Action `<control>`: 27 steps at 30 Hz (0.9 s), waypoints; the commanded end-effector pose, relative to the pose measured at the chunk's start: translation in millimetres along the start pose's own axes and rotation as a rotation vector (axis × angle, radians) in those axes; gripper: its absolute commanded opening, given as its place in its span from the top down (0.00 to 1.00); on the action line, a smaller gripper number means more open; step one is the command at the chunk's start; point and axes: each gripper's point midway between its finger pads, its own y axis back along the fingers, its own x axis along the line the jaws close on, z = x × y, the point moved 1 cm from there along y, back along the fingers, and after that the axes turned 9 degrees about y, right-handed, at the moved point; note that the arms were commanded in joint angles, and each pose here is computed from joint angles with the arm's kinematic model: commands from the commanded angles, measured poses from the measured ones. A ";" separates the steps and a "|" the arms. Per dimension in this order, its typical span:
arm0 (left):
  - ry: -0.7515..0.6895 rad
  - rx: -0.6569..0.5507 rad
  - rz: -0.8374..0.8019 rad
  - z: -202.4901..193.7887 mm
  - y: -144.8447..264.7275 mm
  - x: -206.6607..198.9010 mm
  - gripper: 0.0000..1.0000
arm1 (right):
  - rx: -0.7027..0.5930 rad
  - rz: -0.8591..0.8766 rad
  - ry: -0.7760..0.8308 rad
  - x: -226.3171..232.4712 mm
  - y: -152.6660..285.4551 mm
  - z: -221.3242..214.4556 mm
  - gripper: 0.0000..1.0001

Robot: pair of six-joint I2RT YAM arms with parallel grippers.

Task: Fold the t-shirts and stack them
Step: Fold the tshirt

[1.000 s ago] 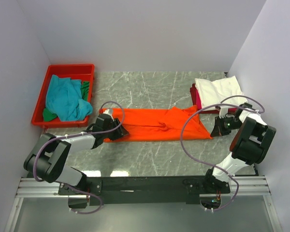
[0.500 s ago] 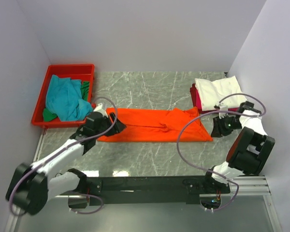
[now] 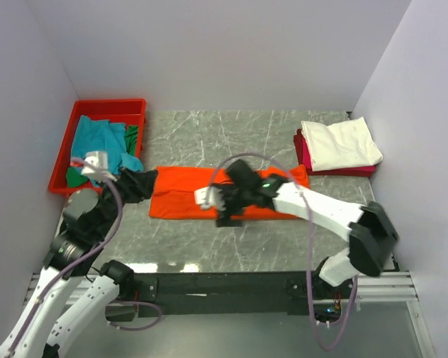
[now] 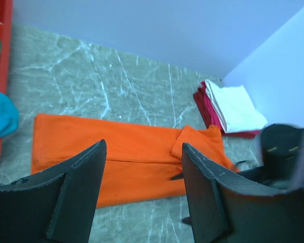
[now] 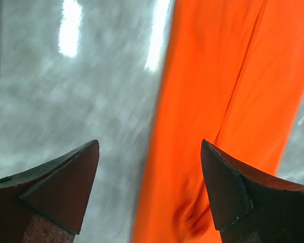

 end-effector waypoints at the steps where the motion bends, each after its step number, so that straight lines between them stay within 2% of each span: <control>1: -0.023 -0.016 0.071 7.3 18.2 12.5 0.33 | 0.120 -0.204 0.065 -47.8 -44.3 34.7 0.14; 7: -0.022 -0.019 0.067 7.8 33.8 14.4 0.33 | 0.300 -0.252 0.080 -56.6 -110.9 30.3 0.19; 14: -0.021 -0.018 0.046 6.9 35.6 11.8 0.33 | 0.409 -0.291 0.088 -60.2 -127.2 5.4 0.25; 18: -0.021 -0.019 0.034 7.1 35.6 9.8 0.33 | 0.435 -0.246 0.077 -49.8 -137.5 -5.5 0.43; 19: -0.024 -0.019 0.031 7.2 35.6 9.4 0.33 | 0.439 -0.225 0.071 -45.9 -138.7 -7.1 0.56; 20: -0.026 -0.019 0.031 7.5 35.4 9.2 0.33 | 0.438 -0.207 0.066 -40.9 -140.8 -7.9 0.62; 21: -0.029 -0.017 0.031 7.1 35.1 9.3 0.33 | 0.428 -0.191 0.066 -35.8 -143.3 -5.5 0.72; 27: -0.052 -0.011 0.012 10.8 32.1 2.9 0.33 | 0.384 -0.127 0.084 -8.1 -149.8 7.9 0.90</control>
